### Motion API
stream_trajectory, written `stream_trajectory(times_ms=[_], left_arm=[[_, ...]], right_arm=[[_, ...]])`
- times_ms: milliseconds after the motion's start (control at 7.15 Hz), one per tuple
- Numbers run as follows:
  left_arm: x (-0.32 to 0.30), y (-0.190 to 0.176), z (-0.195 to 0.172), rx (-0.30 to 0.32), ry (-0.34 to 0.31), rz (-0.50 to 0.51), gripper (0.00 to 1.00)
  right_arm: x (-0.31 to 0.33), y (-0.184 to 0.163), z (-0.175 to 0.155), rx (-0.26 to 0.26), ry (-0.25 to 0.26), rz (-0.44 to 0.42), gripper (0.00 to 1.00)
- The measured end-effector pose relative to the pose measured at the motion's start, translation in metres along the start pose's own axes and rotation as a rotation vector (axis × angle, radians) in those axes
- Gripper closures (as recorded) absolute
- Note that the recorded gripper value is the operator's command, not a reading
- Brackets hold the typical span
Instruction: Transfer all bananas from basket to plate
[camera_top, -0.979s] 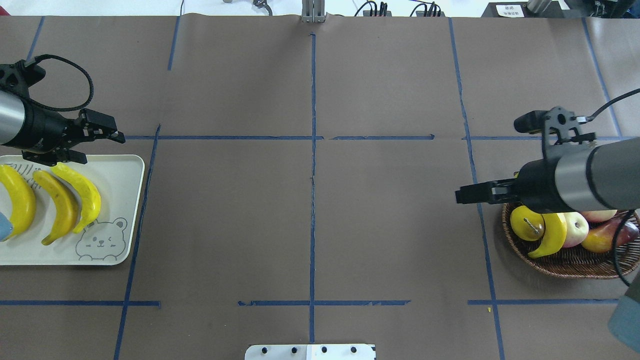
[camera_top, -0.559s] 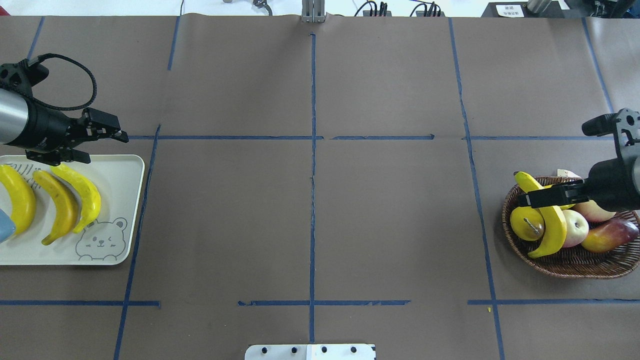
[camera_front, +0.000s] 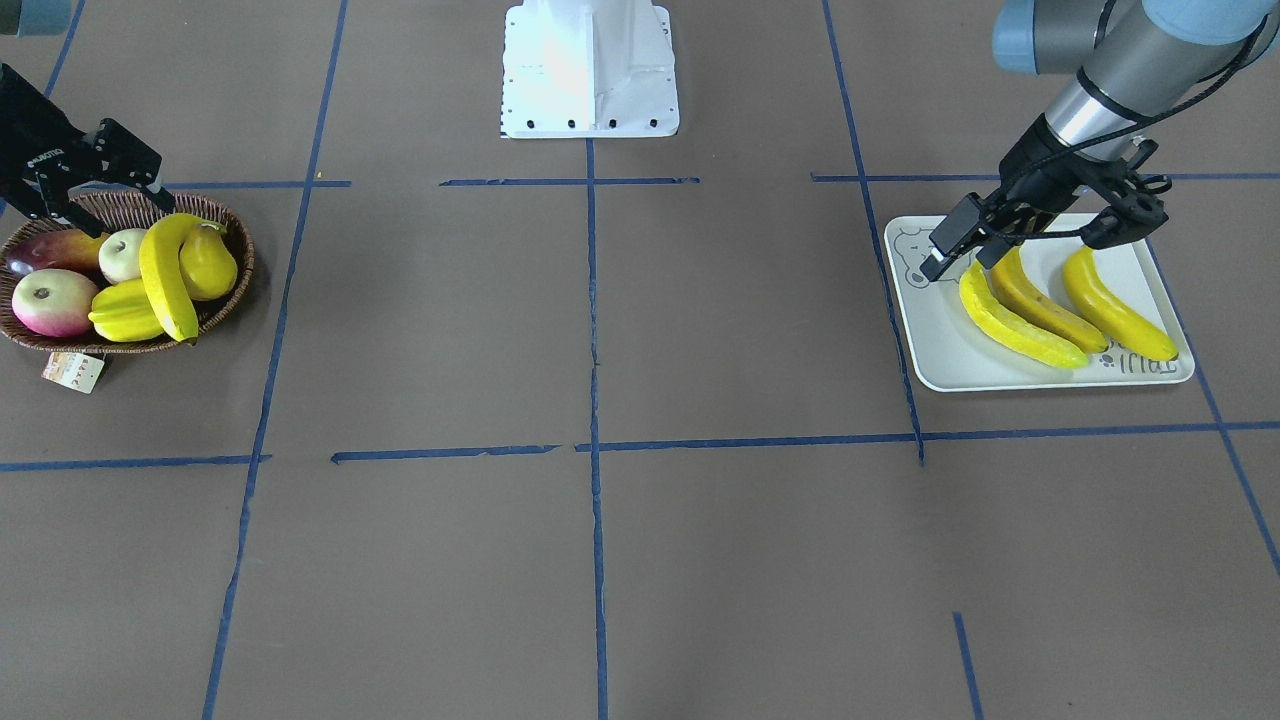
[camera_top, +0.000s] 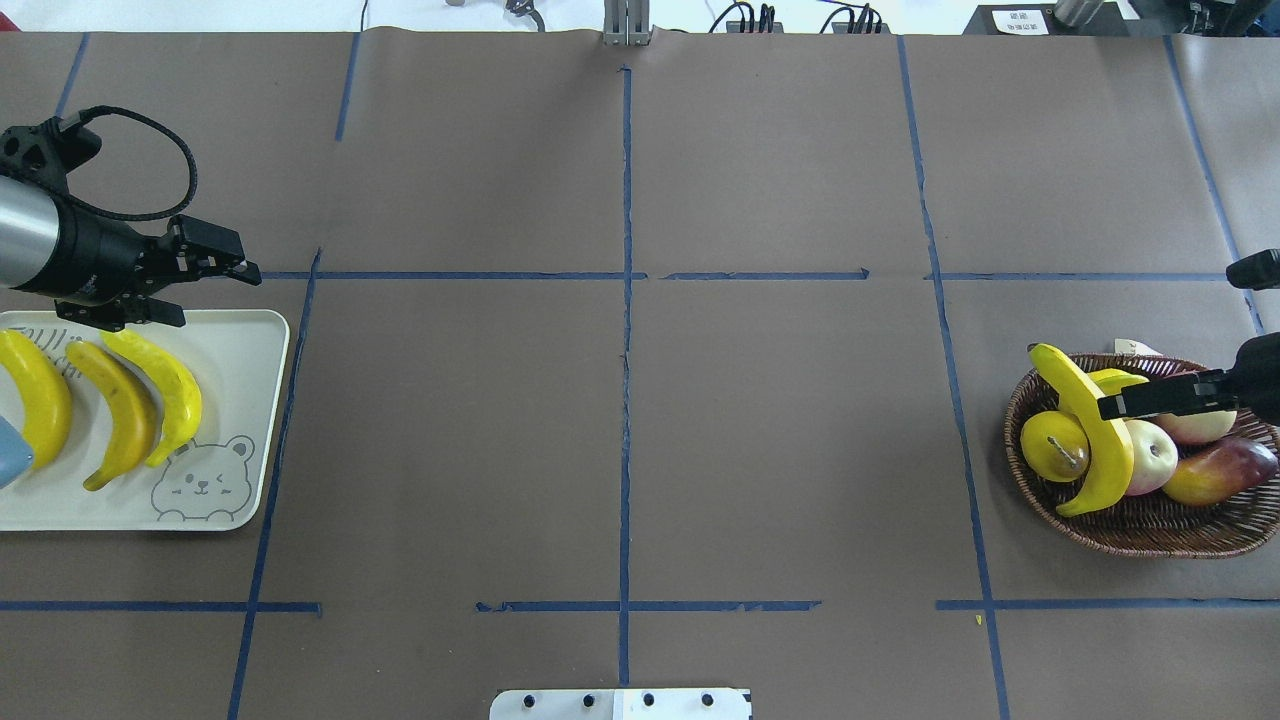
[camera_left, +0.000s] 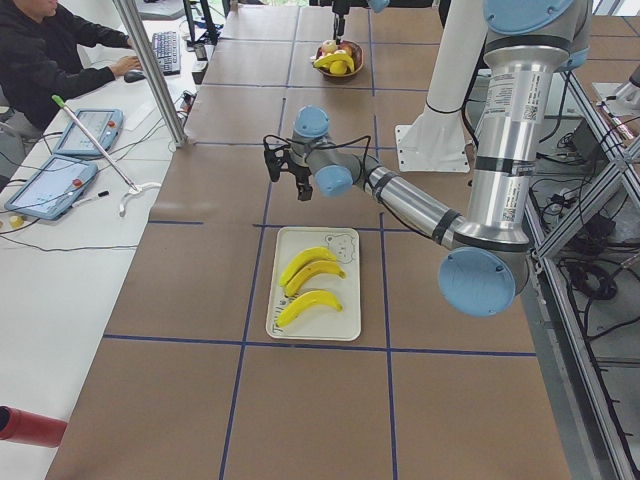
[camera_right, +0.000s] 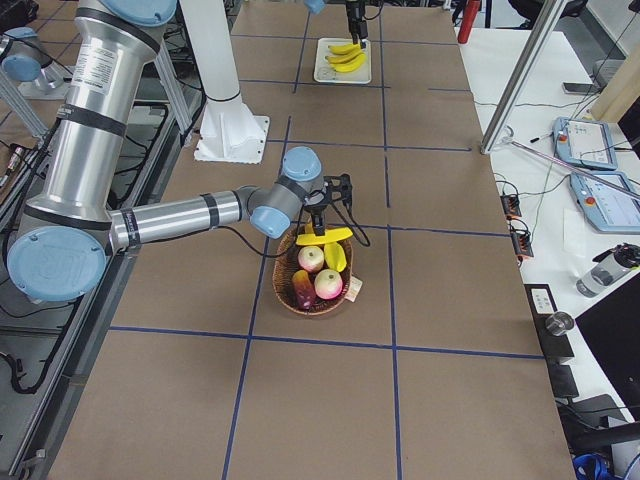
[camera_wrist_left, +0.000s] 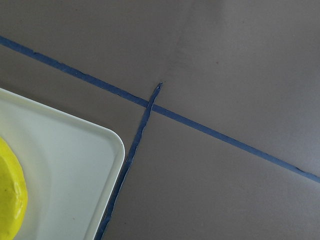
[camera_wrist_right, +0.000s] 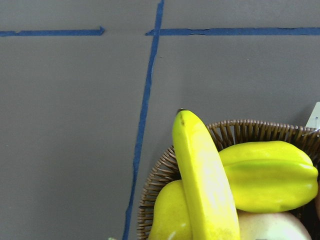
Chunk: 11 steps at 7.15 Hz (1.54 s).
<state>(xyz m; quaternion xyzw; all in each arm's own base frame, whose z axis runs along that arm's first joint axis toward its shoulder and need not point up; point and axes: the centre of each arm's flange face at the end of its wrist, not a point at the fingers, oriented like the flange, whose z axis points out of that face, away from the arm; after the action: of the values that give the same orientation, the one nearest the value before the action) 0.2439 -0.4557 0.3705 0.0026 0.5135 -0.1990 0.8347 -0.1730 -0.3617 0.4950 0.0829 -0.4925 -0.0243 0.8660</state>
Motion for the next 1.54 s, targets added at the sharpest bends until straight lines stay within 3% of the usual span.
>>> stream_trajectory(times_ms=[420, 1398, 1538], left_arm=[[0.001, 0.0, 0.0, 0.002, 0.002, 0.002, 0.0], [0.002, 0.0, -0.001, 0.005, 0.004, 0.003, 0.0], [0.002, 0.0, -0.001, 0.005, 0.004, 0.003, 0.0]], right_arm=[[0.005, -0.008, 0.015, -0.015, 0.007, 0.019, 0.15], [0.005, 0.0, 0.045, -0.074, 0.014, 0.008, 0.13], [0.006, 0.001, 0.047, -0.08, 0.017, 0.009, 0.27]])
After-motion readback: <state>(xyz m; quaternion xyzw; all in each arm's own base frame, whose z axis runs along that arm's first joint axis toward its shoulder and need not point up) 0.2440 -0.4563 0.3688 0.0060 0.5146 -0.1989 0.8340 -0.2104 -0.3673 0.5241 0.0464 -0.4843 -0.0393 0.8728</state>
